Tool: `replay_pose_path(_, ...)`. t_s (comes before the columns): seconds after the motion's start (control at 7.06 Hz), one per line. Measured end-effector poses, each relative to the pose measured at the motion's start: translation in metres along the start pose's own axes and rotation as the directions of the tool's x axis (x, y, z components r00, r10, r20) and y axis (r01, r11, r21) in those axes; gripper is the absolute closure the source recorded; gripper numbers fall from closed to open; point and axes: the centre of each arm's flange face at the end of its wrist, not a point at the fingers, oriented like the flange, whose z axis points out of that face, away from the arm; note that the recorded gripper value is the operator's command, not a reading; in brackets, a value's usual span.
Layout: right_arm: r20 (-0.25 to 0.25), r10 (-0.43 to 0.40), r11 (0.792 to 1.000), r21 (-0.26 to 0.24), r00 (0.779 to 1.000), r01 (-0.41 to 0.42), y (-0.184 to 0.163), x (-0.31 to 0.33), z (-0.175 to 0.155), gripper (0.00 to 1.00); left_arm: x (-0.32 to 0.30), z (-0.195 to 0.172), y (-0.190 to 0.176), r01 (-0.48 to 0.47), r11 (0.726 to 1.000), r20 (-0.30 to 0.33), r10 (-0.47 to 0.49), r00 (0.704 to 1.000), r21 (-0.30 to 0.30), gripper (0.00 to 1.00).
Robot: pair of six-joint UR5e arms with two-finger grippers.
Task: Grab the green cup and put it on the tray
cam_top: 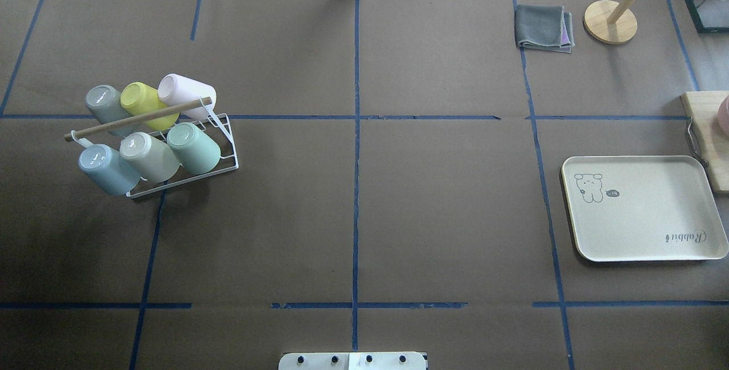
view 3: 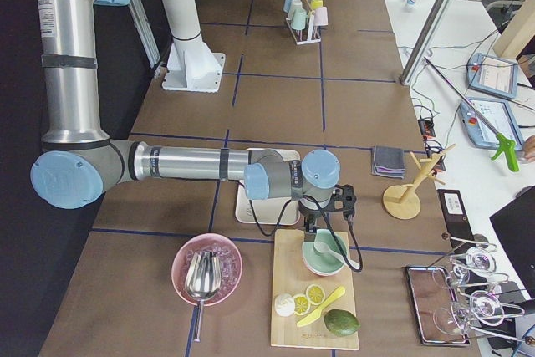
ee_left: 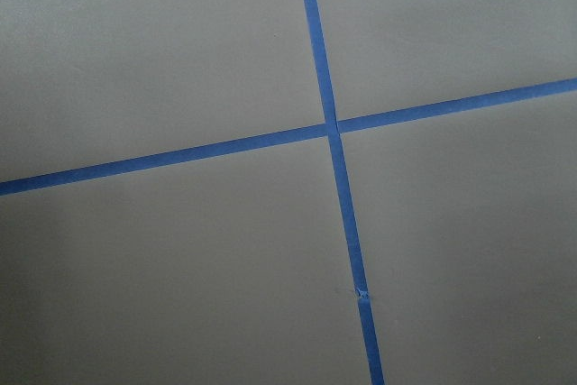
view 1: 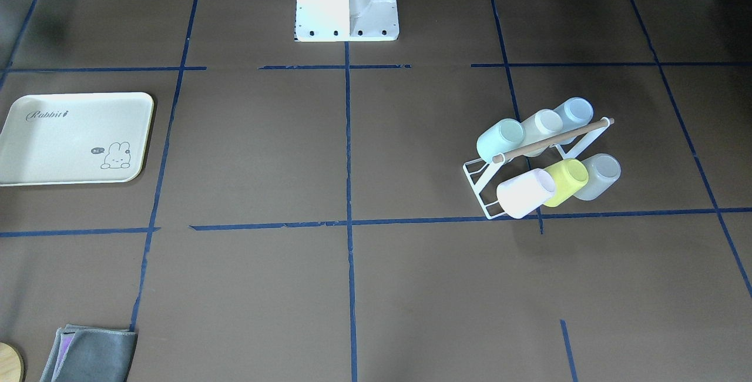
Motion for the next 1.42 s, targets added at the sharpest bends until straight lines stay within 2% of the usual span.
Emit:
replay_pose_path(0.28, 0.021, 0.027, 0.999, 0.04, 0.999, -0.028, 0.042, -0.016, 0.039, 0.0, 0.001, -0.001, -0.001, -0.003, 1.0, 0.0, 0.003, 1.0, 0.003, 0.0)
replay_pose_path(0.57, 0.013, 0.027, 0.999, 0.023, 1.0, -0.028, 0.072, -0.035, 0.076, 0.0, 0.003, -0.003, -0.001, -0.007, 1.0, 0.002, 0.007, 1.0, 0.007, 0.0)
replay_pose_path(0.85, 0.017, 0.039, 0.999, 0.009, 0.999, -0.039, 0.093, -0.049, 0.099, 0.0, 0.004, -0.004, -0.002, -0.009, 1.0, 0.003, 0.009, 1.0, 0.009, 0.0)
replay_pose_path(1.27, -0.011, 0.035, 0.999, -0.005, 0.999, -0.035, 0.115, -0.053, 0.125, 0.0, 0.004, -0.004, -0.001, -0.01, 1.0, 0.003, 0.01, 1.0, 0.009, 0.0)
replay_pose_path(1.42, -0.017, 0.035, 0.999, -0.019, 0.999, -0.036, 0.119, -0.051, 0.132, 0.05, 0.004, -0.004, -0.001, -0.01, 1.0, 0.003, 0.01, 1.0, 0.009, 0.0)
